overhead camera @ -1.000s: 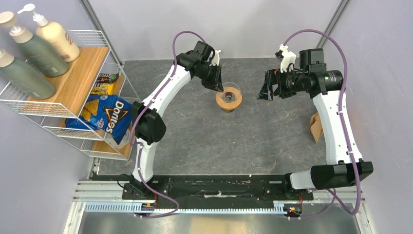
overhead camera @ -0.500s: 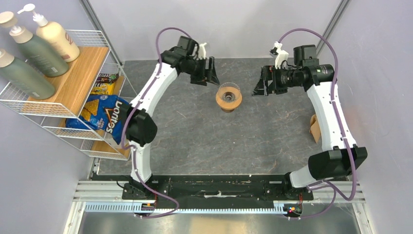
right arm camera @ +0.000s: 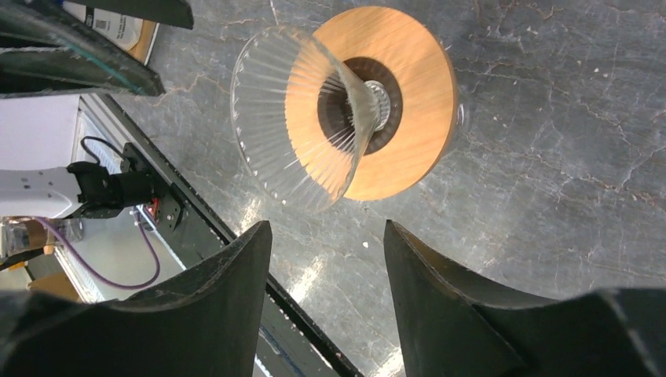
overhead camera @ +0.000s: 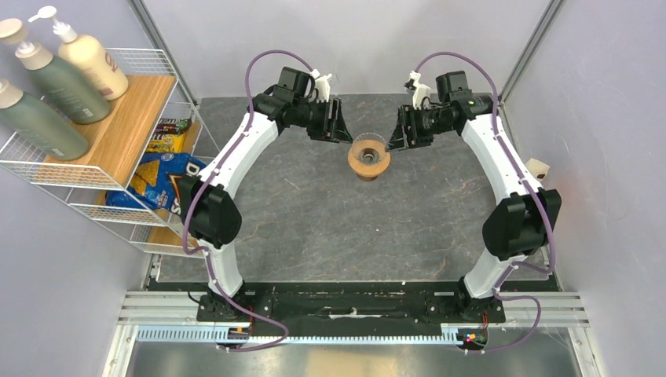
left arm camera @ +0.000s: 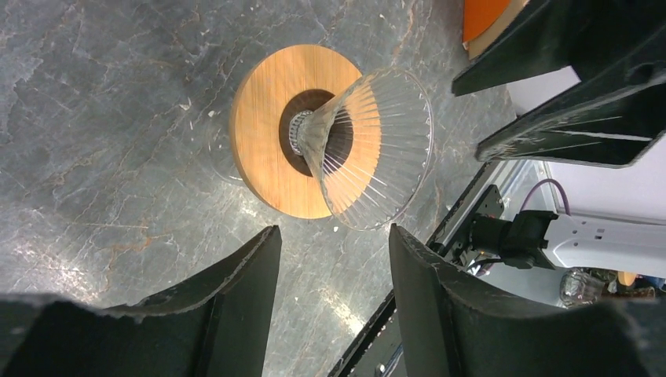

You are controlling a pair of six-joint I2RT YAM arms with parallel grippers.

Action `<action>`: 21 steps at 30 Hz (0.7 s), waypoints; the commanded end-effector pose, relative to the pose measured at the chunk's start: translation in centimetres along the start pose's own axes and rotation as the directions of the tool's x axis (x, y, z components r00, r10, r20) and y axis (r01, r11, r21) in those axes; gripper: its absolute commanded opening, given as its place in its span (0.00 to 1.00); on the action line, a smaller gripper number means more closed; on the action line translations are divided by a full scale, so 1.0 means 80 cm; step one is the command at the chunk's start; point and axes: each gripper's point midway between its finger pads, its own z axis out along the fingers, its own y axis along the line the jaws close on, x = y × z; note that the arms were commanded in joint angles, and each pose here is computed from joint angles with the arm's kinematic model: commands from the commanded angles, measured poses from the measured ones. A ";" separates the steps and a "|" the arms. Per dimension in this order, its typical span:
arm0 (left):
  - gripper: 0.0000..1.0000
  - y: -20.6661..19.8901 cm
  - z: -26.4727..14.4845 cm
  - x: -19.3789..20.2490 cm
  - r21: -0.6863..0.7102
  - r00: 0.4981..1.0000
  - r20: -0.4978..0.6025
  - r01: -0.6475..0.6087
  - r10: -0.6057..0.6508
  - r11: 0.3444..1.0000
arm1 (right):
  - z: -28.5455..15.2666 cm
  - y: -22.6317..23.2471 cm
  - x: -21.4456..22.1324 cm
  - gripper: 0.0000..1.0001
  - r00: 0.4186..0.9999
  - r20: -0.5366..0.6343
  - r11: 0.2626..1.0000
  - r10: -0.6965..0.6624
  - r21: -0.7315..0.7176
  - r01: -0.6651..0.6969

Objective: Place the coffee filter in the dripper

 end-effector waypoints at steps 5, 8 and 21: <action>0.57 -0.005 0.015 -0.021 0.028 0.997 0.047 -0.056 0.054 0.998 | 0.014 -0.009 -0.031 0.60 0.996 0.047 0.997 -0.070 0.040 0.068; 0.54 -0.003 0.023 -0.013 0.024 0.999 0.030 -0.039 0.039 0.999 | 0.020 -0.008 -0.034 0.59 0.997 0.049 0.998 -0.064 0.025 0.063; 0.51 -0.010 0.041 -0.016 0.061 0.999 0.045 -0.021 0.018 0.998 | 0.039 -0.008 -0.041 0.51 0.998 0.040 0.998 -0.057 0.002 0.057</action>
